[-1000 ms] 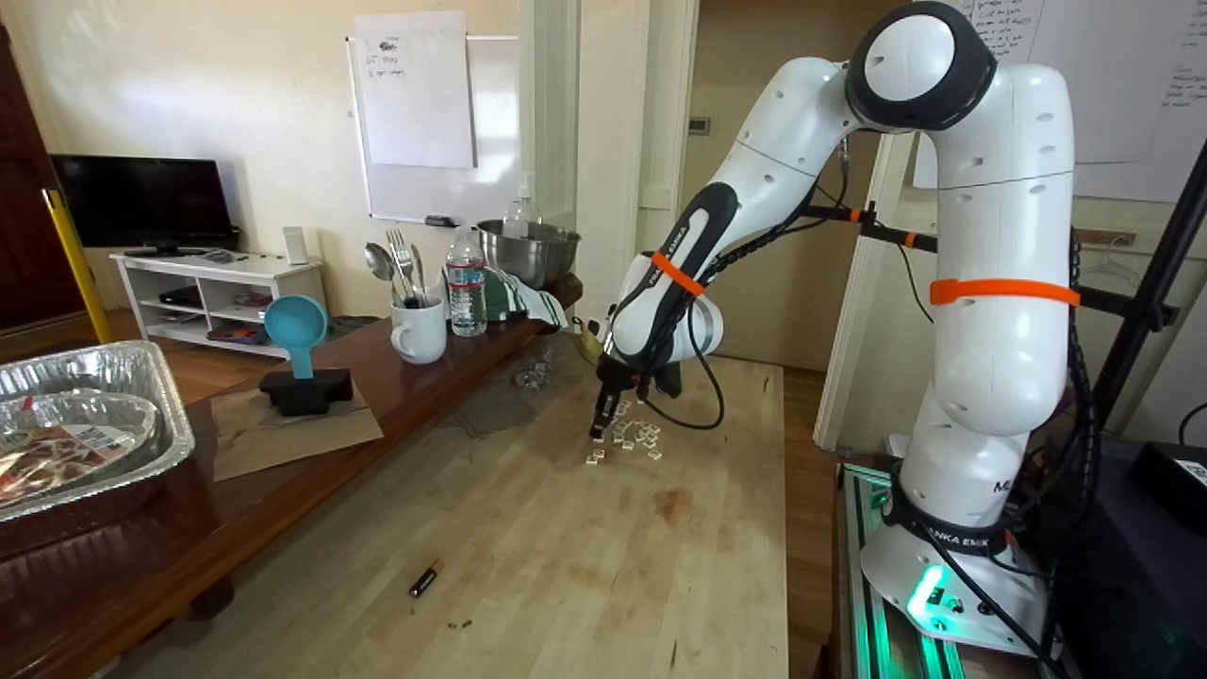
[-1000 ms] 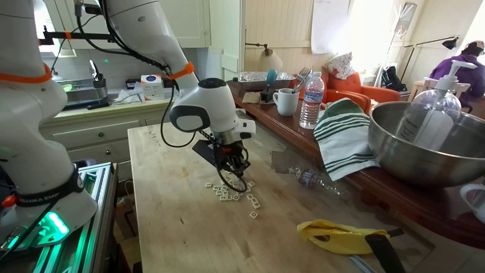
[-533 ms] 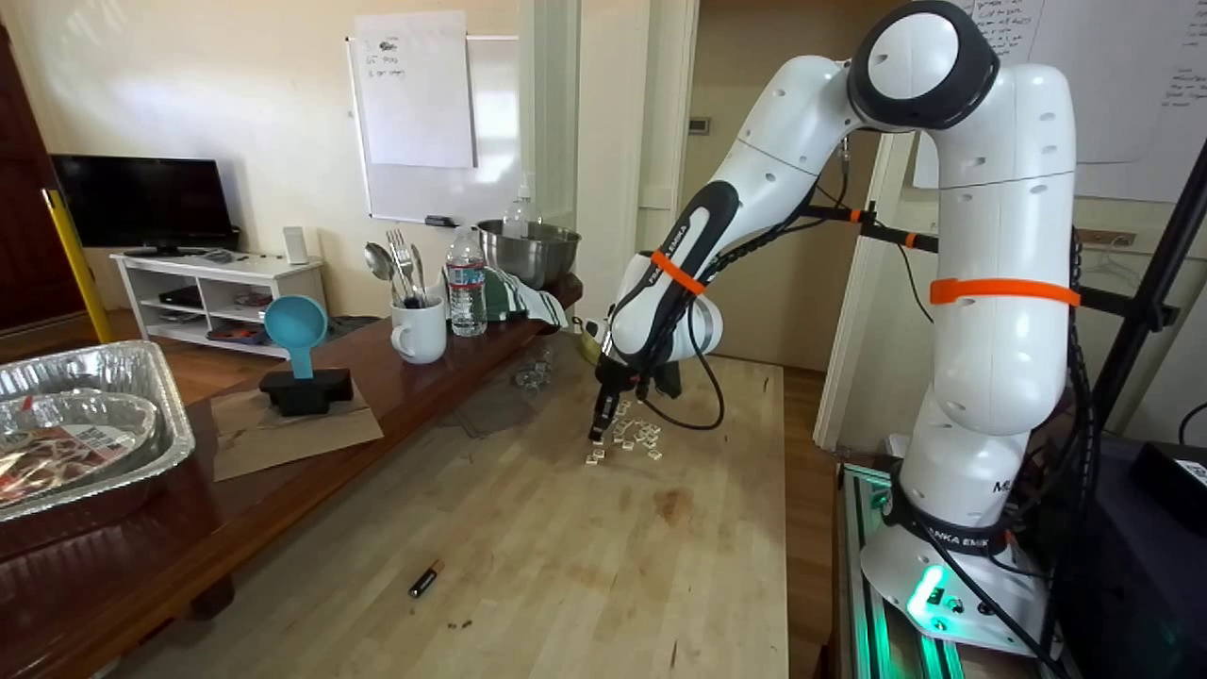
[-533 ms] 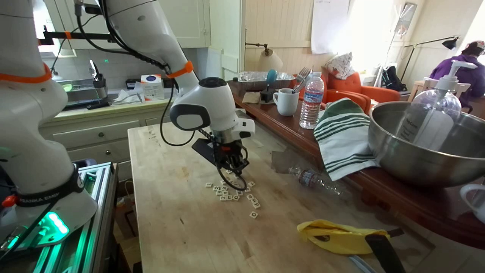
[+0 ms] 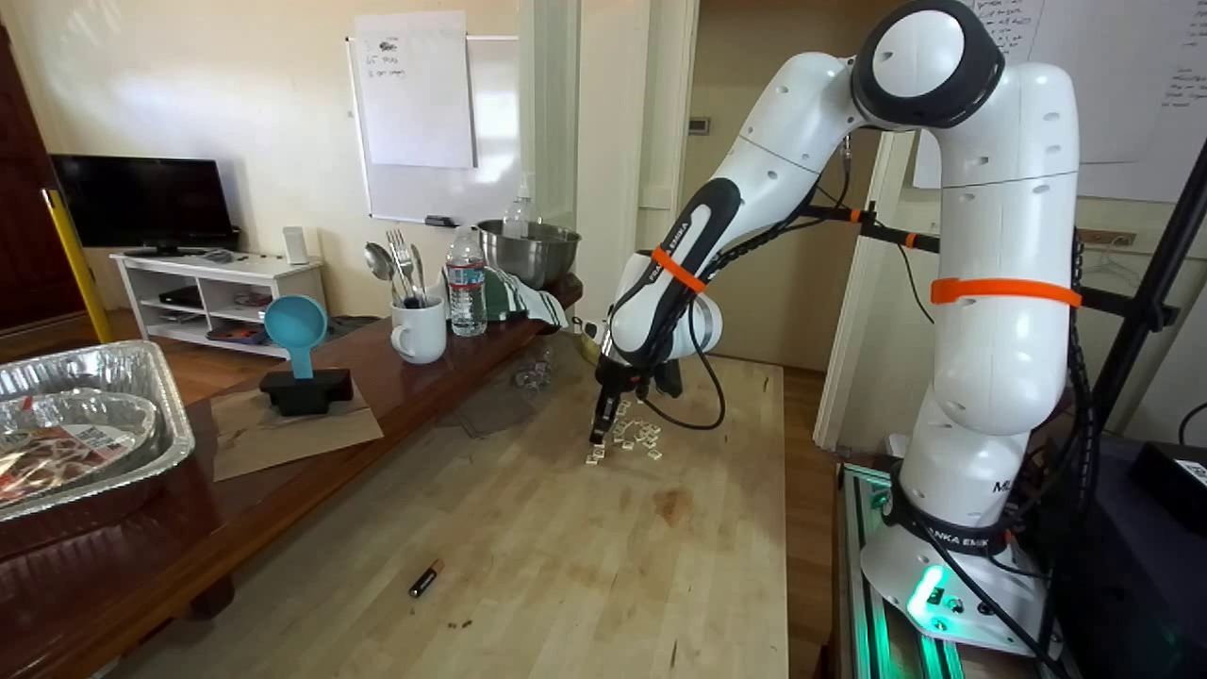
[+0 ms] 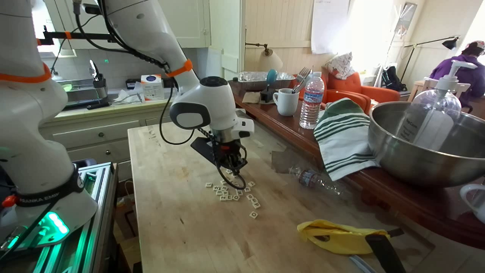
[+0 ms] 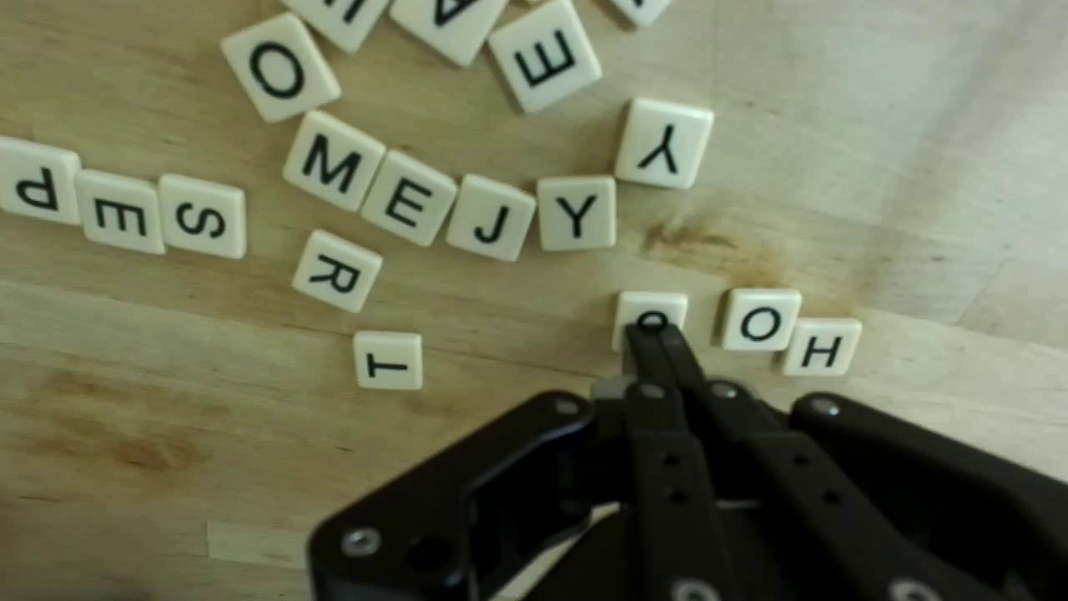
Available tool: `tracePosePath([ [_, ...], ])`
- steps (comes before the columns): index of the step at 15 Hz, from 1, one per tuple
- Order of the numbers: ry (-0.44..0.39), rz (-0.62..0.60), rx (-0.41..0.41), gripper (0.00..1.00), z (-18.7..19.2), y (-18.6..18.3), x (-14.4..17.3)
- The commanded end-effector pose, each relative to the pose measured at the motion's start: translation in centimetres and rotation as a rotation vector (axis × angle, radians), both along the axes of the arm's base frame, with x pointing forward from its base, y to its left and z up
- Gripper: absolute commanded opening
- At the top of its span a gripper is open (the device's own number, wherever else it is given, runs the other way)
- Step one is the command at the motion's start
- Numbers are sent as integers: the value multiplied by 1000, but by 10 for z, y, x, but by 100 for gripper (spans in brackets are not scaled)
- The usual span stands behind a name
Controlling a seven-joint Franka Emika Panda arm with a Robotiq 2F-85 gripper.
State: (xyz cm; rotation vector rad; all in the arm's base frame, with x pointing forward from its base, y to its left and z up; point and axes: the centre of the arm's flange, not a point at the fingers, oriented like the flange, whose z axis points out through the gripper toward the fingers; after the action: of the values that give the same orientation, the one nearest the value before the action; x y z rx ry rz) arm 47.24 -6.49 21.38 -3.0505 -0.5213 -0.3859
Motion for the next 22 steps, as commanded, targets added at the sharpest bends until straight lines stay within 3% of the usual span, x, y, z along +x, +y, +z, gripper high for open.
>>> tracePosePath([
  [1,81,8,37,0,-19,6,-13],
  [17,95,22,54,0,-20,17,-10],
  [22,65,17,40,0,-9,15,-14],
])
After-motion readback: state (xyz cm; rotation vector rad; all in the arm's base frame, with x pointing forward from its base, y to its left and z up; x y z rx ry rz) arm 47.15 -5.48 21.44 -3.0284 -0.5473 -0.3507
